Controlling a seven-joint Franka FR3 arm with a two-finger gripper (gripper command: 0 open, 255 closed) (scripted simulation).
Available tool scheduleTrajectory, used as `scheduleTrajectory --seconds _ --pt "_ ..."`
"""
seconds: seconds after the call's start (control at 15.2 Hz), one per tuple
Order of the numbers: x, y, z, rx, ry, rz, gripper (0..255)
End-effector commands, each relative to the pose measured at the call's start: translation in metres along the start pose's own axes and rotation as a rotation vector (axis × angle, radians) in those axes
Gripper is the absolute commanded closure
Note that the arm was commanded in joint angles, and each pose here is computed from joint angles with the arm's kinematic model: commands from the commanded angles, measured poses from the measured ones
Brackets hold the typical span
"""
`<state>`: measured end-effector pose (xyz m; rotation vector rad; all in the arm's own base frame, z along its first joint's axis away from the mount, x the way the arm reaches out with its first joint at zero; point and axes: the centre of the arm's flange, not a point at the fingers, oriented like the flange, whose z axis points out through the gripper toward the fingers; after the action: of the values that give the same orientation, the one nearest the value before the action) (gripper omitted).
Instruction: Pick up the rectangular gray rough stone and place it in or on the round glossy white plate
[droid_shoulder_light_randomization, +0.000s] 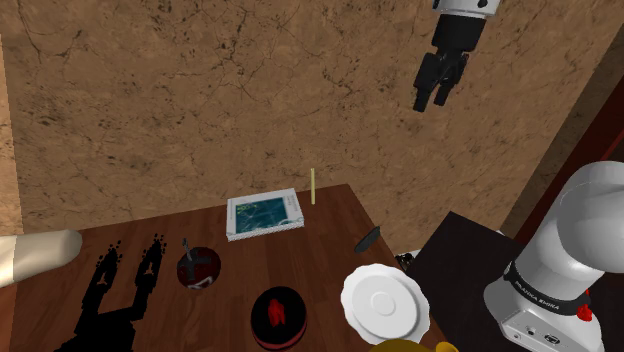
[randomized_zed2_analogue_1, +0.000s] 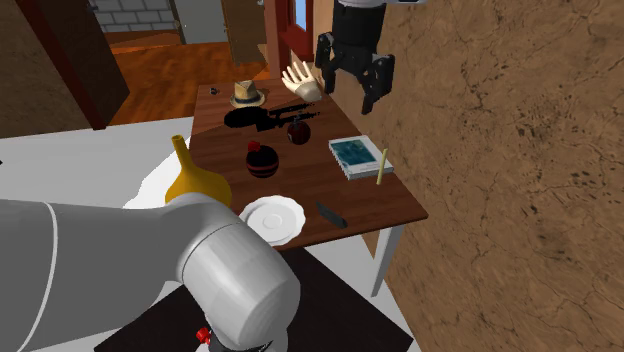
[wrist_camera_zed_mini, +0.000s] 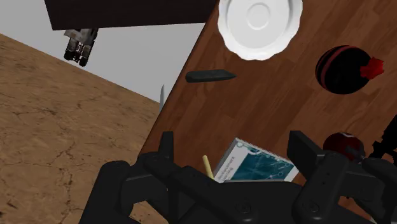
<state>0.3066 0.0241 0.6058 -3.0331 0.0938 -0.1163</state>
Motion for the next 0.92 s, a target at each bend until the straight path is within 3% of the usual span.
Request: scheduleTrajectory --seconds 0.0,0.86 --pt "0.000 0.000 0.000 0.000 0.000 0.000 0" --pt "0.025 -0.044 0.169 -0.104 -0.051 0.652 0"
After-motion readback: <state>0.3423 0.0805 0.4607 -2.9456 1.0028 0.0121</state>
